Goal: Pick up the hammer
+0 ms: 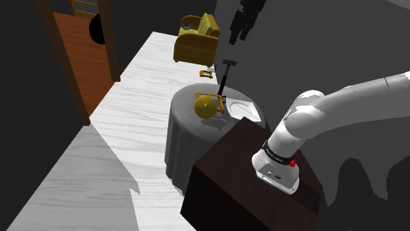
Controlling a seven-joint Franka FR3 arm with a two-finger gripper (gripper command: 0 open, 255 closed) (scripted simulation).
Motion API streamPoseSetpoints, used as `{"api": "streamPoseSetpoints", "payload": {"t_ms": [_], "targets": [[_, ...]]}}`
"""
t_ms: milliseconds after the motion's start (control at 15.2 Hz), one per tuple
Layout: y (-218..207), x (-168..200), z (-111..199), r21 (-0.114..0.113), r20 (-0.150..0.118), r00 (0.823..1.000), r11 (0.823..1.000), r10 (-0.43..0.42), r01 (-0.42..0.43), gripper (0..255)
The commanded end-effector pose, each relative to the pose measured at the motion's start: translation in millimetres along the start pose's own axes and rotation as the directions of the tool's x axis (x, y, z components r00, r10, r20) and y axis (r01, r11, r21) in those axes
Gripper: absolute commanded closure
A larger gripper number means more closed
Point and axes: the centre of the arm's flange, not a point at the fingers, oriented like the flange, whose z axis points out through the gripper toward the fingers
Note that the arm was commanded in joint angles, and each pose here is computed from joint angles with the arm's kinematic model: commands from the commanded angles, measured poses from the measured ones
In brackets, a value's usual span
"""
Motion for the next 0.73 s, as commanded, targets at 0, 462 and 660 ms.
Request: {"api": "streamPoseSetpoints", "payload": {"t_ms": [0, 462, 660], "targets": [[0.0, 0.0, 0.0, 0.0, 0.0, 1.0, 1.0, 0.0, 0.0, 0], [85.1, 12.9, 39.2, 0.016, 0.014, 0.994, 0.994, -0.109, 0.109, 0], [120.9, 21.0, 56.5, 0.023, 0.019, 0.988, 0.988, -0.155, 0.155, 0]]}}
